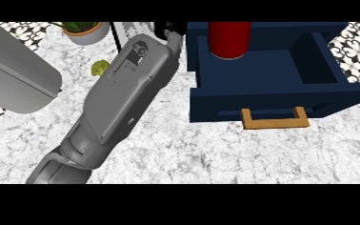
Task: Pick up the can, place it into the drawer and close the drawer
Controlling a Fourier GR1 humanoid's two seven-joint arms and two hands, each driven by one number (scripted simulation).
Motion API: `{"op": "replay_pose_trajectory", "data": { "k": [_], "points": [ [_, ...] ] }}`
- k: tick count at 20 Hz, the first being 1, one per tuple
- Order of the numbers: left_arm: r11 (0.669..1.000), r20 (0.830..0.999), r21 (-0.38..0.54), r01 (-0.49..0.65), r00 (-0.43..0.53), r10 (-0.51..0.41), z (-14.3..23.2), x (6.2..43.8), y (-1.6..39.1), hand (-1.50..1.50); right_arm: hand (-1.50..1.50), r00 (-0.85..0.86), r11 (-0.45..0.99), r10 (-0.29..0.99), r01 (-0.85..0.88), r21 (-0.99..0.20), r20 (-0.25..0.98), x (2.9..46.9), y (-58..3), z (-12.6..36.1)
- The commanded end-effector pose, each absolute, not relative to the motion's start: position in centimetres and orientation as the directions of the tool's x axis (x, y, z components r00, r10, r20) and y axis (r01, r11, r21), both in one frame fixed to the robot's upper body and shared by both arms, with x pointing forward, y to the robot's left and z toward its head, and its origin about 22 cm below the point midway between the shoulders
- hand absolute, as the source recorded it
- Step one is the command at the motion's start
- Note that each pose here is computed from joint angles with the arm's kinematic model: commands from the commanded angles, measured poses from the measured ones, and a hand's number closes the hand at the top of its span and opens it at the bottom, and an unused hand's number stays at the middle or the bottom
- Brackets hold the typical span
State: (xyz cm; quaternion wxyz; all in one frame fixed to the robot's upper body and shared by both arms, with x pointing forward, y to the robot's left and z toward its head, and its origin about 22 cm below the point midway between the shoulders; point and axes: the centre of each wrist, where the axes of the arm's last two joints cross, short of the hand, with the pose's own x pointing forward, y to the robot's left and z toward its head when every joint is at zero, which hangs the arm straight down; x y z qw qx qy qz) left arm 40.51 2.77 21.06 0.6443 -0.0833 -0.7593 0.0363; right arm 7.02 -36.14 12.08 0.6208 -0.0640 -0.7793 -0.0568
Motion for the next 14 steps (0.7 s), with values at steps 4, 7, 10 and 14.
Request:
{"op": "replay_pose_trajectory", "data": {
  "k": [4,7,10,14],
  "points": [
    [0.988,0.980,-0.133,0.082,-0.138,0.143,22.1,40.5,-0.5,1.50,-1.50,-0.226,0.989,0.013,0.146,0.021,0.974,7.2,-36.2,12.0],
    [0.989,0.979,-0.133,0.069,-0.147,0.142,20.8,41.4,-0.1,1.50,-1.50,-0.213,0.988,0.014,0.152,0.019,0.977,8.7,-36.7,10.7],
    [0.990,0.984,-0.122,0.077,-0.120,0.131,21.5,41.7,-0.8,1.50,-1.50,-0.230,0.990,0.031,0.139,0.001,0.973,8.0,-36.3,13.4],
    [0.994,0.988,-0.103,0.042,-0.111,0.107,20.5,41.9,-1.0,1.50,-1.50,-0.225,0.991,0.012,0.136,0.019,0.974,8.3,-36.4,12.9]
  ]
}}
